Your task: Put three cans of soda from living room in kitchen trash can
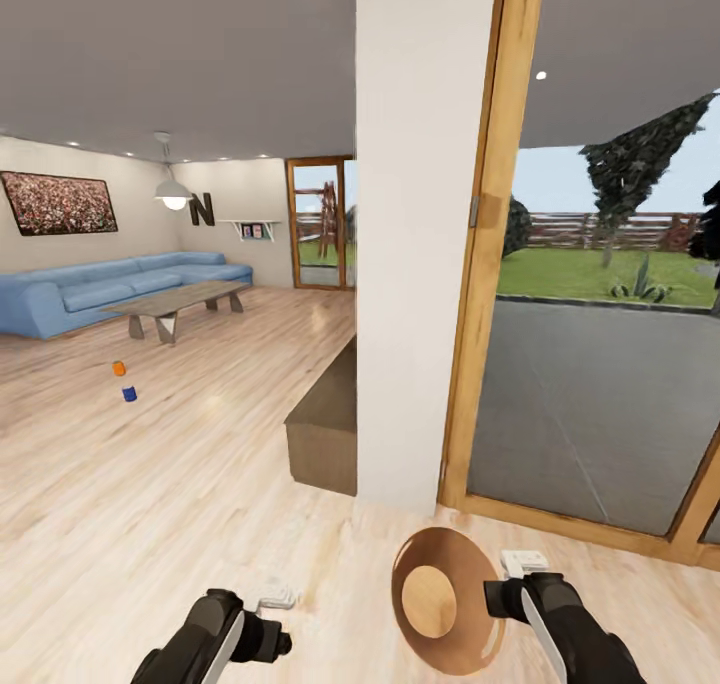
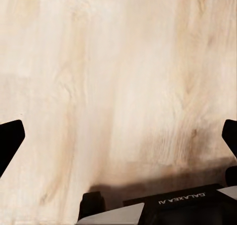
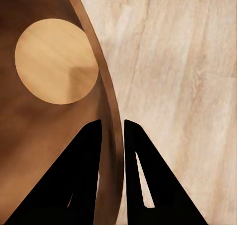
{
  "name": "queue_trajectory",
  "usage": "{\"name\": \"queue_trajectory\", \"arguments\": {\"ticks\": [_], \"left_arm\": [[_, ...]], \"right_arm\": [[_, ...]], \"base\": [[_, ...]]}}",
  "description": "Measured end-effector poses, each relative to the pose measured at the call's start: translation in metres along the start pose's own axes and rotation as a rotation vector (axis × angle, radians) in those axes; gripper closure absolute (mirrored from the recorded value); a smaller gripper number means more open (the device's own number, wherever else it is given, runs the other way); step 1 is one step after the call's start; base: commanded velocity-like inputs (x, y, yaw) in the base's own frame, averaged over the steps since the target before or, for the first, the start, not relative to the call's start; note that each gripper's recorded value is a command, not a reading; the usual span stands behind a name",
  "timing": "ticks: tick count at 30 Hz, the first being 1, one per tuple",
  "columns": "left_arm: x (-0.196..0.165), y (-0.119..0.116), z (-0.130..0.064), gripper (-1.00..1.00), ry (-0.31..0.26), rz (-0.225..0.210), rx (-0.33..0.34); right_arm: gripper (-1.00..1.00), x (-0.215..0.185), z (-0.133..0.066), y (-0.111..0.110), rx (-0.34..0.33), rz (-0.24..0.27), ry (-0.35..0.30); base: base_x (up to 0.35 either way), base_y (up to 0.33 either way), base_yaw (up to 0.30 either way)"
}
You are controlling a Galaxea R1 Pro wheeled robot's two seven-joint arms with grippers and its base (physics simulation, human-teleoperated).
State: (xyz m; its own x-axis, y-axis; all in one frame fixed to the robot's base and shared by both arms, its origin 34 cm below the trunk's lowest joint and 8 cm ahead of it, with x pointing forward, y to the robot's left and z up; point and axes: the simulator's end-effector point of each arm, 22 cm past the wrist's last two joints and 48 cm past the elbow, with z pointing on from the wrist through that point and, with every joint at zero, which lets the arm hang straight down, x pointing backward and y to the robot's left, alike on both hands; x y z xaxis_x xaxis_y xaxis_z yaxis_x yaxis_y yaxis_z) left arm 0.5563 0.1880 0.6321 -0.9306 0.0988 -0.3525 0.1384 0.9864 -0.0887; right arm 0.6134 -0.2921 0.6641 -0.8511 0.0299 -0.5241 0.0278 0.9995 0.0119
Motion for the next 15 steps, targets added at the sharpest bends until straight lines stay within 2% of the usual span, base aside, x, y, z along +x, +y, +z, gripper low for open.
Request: {"name": "queue_trajectory", "arguments": {"ticks": [5,7,15], "left_arm": [[0.028,0.005,0.020,-1.00,0.024,-0.003,-0.005],[0.042,0.007,0.029,-1.00,0.030,-0.003,-0.006],[0.051,0.014,0.035,-1.00,0.029,-0.009,-0.012]], "right_arm": [[1.00,0.002,0.001,0.006,-0.007,-0.015,0.005],[1.00,0.006,0.003,0.007,-0.008,-0.023,0.013],[1.00,0.015,0.010,0.020,-0.020,-0.064,0.006]], "base": [[-0.234,0.176,0.211],[-0.205,0.148,0.067],[-0.173,0.169,0.018]]}}
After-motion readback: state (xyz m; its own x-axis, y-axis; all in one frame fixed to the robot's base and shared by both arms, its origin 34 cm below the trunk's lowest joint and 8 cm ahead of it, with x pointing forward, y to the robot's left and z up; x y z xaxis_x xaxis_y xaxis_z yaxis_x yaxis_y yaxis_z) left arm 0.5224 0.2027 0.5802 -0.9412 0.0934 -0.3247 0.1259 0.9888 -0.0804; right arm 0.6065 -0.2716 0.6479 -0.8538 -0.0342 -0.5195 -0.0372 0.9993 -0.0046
